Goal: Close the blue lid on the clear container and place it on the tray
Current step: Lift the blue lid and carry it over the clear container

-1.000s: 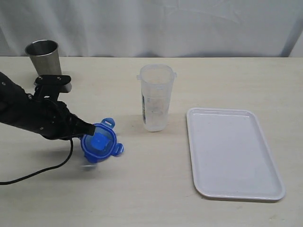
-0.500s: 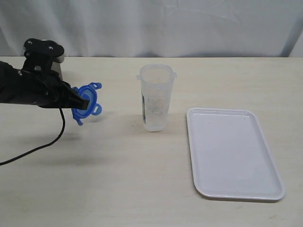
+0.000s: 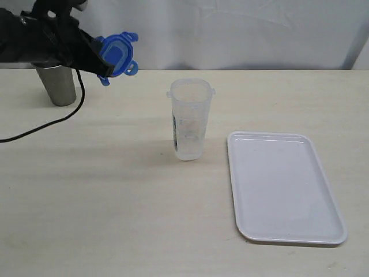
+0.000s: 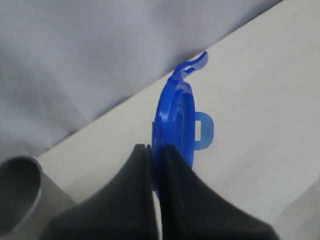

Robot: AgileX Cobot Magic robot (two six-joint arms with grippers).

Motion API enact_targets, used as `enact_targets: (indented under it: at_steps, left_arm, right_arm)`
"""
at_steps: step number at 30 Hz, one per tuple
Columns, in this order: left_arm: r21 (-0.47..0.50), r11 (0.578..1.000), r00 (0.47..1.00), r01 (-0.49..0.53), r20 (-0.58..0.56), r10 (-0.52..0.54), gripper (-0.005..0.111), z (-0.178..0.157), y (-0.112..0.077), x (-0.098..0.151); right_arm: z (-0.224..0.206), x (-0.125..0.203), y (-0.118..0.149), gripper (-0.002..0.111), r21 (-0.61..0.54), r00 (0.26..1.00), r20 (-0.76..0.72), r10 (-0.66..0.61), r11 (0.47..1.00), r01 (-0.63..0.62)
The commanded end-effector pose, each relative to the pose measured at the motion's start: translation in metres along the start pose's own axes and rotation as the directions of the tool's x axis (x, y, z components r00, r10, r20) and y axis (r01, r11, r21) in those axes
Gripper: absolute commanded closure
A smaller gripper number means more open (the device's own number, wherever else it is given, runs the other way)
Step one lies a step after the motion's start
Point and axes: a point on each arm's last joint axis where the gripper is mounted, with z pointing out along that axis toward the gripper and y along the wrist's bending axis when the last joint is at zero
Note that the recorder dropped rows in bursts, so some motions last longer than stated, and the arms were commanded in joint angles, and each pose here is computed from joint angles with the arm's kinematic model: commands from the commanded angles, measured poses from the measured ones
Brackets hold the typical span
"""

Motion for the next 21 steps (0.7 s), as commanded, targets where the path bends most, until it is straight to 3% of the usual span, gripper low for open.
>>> enact_targets:
  at_steps: [1, 5, 11, 16, 21]
  left_arm:
    - [-0.067, 0.990, 0.989, -0.124, 0.075, 0.129, 0.107, -0.005, 0.008, -0.024]
    - [-0.106, 0.953, 0.949, -0.284, 0.112, 0.295, 0.107, -0.005, 0.003, -0.041]
    - [-0.125, 0.889, 0.872, -0.441, 0.174, 0.457, 0.107, 0.000, -0.018, -0.067]
    - [-0.156, 0.794, 0.770, -0.588, 0.192, 0.608, 0.107, 0.012, -0.036, -0.075]
    - [-0.246, 0.664, 0.633, -0.706, 0.201, 0.747, 0.107, 0.018, -0.047, -0.080]
  right_arm:
    - [0.000, 0.001, 0.000, 0.104, 0.000, 1.000, 0.003, 0.007, 1.000, -0.007]
    - [0.000, 0.001, 0.000, 0.104, 0.000, 1.000, 0.003, 0.007, 1.000, -0.007]
    - [0.000, 0.001, 0.000, 0.104, 0.000, 1.000, 0.003, 0.007, 1.000, -0.007]
    - [0.000, 0.001, 0.000, 0.104, 0.000, 1.000, 0.003, 0.007, 1.000, -0.007]
    - [0.000, 0.001, 0.000, 0.104, 0.000, 1.000, 0.003, 0.007, 1.000, -0.007]
